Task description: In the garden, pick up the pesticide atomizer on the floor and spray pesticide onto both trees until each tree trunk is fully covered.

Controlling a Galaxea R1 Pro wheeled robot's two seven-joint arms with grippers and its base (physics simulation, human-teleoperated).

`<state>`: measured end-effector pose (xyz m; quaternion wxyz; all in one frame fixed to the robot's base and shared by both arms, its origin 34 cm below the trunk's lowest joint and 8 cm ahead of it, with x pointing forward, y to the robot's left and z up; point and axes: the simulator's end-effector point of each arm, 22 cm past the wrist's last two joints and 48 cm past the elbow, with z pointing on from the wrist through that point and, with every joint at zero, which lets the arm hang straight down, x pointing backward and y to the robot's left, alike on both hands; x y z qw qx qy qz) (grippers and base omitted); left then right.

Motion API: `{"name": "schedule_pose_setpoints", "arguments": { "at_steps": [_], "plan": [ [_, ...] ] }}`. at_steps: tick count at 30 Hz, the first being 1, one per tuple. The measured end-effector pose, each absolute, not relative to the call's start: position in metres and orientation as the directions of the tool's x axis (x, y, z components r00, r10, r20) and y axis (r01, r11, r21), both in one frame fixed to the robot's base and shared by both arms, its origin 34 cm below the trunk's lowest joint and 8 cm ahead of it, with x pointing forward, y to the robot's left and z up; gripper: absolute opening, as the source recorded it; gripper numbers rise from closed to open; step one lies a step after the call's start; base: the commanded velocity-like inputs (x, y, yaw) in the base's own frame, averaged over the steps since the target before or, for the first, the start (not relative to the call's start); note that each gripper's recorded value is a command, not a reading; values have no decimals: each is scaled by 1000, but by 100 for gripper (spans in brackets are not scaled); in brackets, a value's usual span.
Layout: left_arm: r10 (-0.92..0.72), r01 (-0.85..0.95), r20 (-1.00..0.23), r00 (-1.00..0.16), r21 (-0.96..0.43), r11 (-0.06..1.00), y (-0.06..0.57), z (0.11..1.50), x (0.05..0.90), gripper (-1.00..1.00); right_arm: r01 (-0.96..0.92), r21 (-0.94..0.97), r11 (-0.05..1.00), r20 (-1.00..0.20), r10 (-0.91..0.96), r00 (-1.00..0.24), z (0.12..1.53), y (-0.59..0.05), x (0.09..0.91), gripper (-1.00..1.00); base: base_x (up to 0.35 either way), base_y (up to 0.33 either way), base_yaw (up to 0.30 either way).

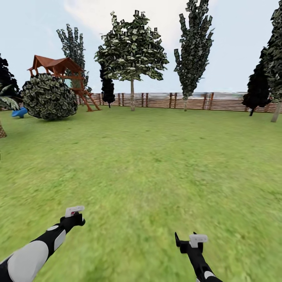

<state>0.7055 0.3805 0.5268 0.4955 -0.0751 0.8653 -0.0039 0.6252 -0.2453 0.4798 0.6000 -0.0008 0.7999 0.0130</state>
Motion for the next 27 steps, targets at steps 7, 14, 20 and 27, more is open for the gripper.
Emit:
{"name": "schedule_pose_setpoints", "arguments": {
  "at_steps": [7, 14, 20, 27],
  "plan": [
    [-134, -126, -855, -501, -81, 989, 380, 524, 705, -100, -13, 24, 1000, -959, 19, -284, 478, -245, 625, 100, 338, 0, 55],
    [-134, -126, -855, -501, -81, 989, 380, 524, 705, -100, -13, 24, 1000, -959, 19, -284, 478, -245, 625, 100, 338, 0, 133],
    [-134, -126, -855, -501, -81, 989, 380, 524, 705, -100, -13, 24, 1000, -959, 19, -284, 478, -245, 625, 100, 338, 0, 100],
    [-134, -127, -855, -501, -81, 989, 380, 524, 705, -100, -13, 24, 1000, -959, 19, -284, 478, -245, 625, 100, 338, 0, 2]
  ]
}}
